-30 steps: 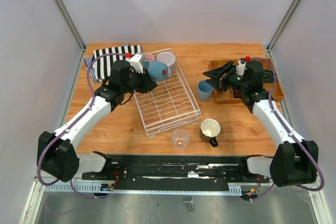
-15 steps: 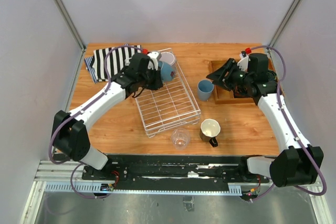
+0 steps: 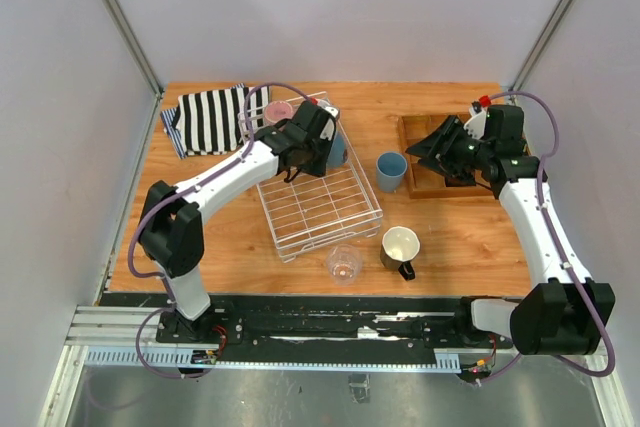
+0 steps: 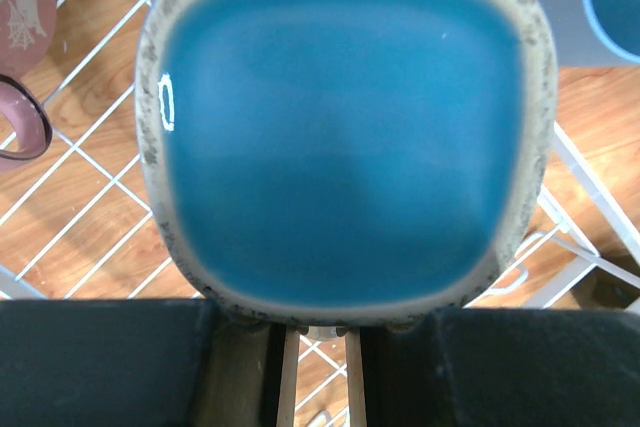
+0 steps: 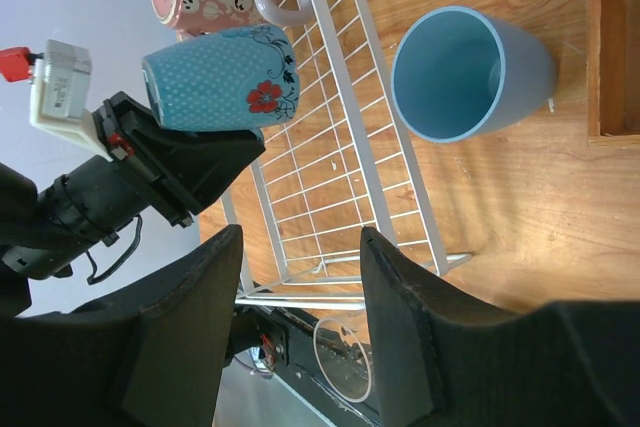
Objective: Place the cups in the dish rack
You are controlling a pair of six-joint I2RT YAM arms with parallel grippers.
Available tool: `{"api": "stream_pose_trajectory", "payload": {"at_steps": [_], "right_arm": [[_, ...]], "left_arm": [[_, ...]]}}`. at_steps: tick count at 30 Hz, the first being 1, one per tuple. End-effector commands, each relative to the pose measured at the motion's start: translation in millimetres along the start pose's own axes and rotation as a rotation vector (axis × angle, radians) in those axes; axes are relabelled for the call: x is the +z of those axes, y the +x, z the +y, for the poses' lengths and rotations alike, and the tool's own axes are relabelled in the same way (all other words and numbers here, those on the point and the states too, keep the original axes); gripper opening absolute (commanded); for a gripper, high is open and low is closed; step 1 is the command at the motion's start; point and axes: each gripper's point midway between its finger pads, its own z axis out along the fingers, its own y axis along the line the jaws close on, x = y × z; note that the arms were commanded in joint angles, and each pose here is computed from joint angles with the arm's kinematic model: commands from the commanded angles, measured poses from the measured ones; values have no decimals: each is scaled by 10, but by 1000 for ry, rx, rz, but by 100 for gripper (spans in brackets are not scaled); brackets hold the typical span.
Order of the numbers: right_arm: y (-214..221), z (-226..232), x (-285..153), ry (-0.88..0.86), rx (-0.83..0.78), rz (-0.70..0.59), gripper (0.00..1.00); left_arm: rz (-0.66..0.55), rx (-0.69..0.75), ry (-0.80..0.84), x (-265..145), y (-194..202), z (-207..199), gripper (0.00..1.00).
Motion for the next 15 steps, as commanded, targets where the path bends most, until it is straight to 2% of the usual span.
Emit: {"api": "stream_pose_trajectory", "payload": {"at_steps": [1, 15], "right_arm": [[-55, 6, -120, -22, -19, -19, 52], [-81, -99, -108, -21, 12, -4, 52]], "left_arm": [[-7, 37, -55, -51, -130, 30, 1], [73, 110, -53, 245, 29, -28, 0]]}}
